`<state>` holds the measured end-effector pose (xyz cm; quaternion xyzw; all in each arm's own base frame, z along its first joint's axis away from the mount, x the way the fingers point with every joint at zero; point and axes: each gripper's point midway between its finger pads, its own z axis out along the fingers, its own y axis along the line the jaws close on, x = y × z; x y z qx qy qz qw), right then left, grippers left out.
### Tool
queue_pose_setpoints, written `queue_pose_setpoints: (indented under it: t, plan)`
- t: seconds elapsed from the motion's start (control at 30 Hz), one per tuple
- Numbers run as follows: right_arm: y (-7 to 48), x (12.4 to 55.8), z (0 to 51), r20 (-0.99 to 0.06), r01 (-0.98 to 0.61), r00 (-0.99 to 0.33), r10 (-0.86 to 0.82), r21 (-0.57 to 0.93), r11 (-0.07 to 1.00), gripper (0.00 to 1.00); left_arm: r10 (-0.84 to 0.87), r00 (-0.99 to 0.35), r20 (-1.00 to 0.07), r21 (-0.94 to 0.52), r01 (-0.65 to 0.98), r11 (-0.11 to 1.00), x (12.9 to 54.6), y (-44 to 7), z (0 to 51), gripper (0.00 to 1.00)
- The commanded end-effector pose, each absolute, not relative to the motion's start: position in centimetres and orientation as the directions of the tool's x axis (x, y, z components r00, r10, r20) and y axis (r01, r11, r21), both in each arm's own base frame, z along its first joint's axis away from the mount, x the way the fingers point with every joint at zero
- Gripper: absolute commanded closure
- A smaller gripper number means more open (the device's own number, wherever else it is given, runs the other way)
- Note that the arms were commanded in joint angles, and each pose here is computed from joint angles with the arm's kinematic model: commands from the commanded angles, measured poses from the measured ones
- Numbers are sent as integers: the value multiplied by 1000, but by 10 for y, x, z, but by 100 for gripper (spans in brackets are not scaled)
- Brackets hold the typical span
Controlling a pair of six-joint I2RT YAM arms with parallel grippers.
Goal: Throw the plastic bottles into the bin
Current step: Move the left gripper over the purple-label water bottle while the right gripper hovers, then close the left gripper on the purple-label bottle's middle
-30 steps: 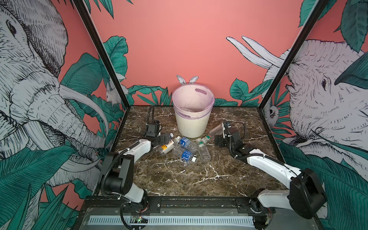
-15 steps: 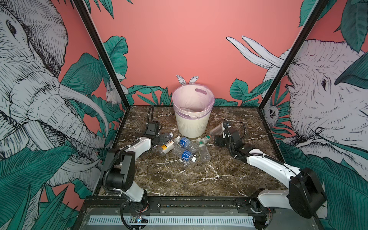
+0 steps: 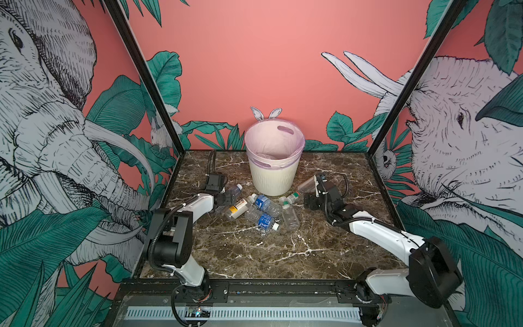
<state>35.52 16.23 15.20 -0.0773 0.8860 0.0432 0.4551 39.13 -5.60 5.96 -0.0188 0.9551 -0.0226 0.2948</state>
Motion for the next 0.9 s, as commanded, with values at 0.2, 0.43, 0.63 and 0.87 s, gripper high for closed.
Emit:
queue_pose_setpoints:
  t: [0.2,0.43,0.63,0.87]
  plan:
    - [166,362,160,-829,-173,-555,-71,31,984,6,-72,-824,-562,-71,-39,997,398,-55,64,29]
    - [165,361,162,-832,-172,-550,-72,28,985,6,-69,-831,-552,-74,-34,997,408,-58,62,24]
    - [164,361,162,-832,-173,-549,-76,25,985,6,-69,-844,-532,-77,-33,997,415,-60,56,23]
    - [163,361,164,-834,-171,-546,-78,20,985,6,-63,-860,-506,-79,-26,997,418,-63,51,23]
